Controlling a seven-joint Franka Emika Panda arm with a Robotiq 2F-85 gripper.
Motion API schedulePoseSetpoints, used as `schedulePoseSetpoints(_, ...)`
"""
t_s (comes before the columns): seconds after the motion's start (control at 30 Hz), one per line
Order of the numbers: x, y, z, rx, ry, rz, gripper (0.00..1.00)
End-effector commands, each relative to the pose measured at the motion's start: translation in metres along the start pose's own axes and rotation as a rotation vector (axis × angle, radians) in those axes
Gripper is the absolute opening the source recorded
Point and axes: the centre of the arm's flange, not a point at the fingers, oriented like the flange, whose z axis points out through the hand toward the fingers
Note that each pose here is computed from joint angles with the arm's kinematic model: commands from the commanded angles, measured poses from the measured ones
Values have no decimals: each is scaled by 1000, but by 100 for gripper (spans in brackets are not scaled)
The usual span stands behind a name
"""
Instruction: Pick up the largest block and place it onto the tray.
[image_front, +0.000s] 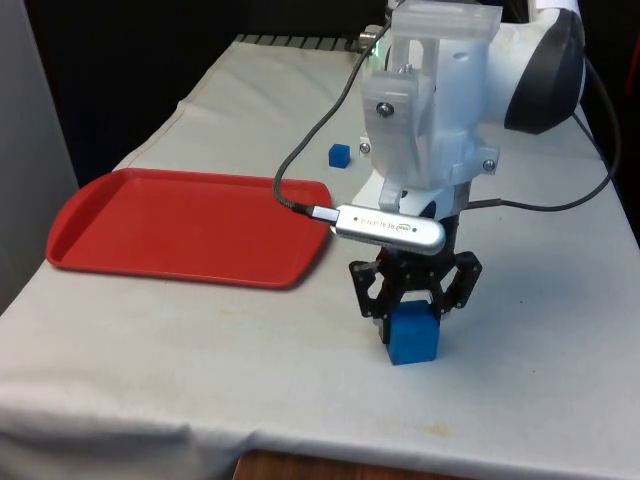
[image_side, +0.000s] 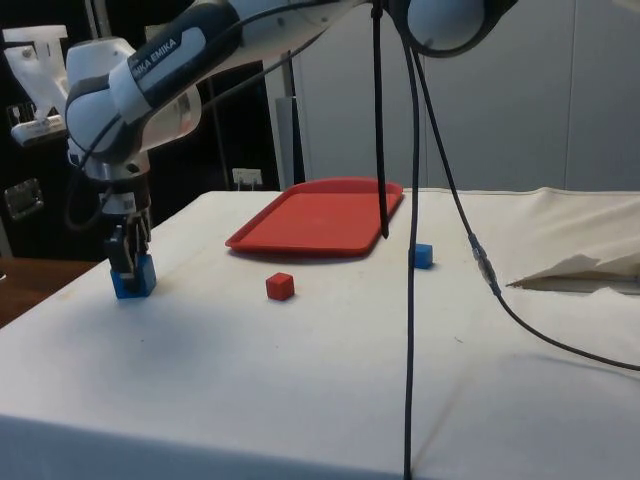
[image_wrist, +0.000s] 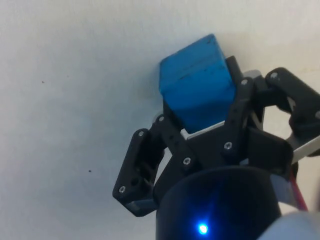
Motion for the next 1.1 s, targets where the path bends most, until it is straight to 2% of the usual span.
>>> schedulePoseSetpoints(0.0,0,0,0,0,0,0,0)
schedulePoseSetpoints(0.23,3,2,-1,1,-1,4,0)
schedulePoseSetpoints(0.27,4,4,-10,-1,0,4,0)
schedulePoseSetpoints(0.3,2,1,-3,-4,6,-1,0)
schedulePoseSetpoints(0.33,5,4,-14,-2,2,3,0)
schedulePoseSetpoints(0.4,8,5,-24,-6,3,3,0)
schedulePoseSetpoints(0.6,11,7,-45,-6,-1,2,0)
schedulePoseSetpoints(0.63,10,7,-40,-9,2,1,0)
schedulePoseSetpoints(0.67,11,7,-52,-6,-2,1,0)
schedulePoseSetpoints(0.87,12,9,-71,-1,-9,1,0)
schedulePoseSetpoints(0.9,13,9,-69,-2,-1,0,0)
schedulePoseSetpoints(0.93,12,9,-74,0,-11,1,0)
schedulePoseSetpoints(1.07,10,12,-87,4,-18,0,0)
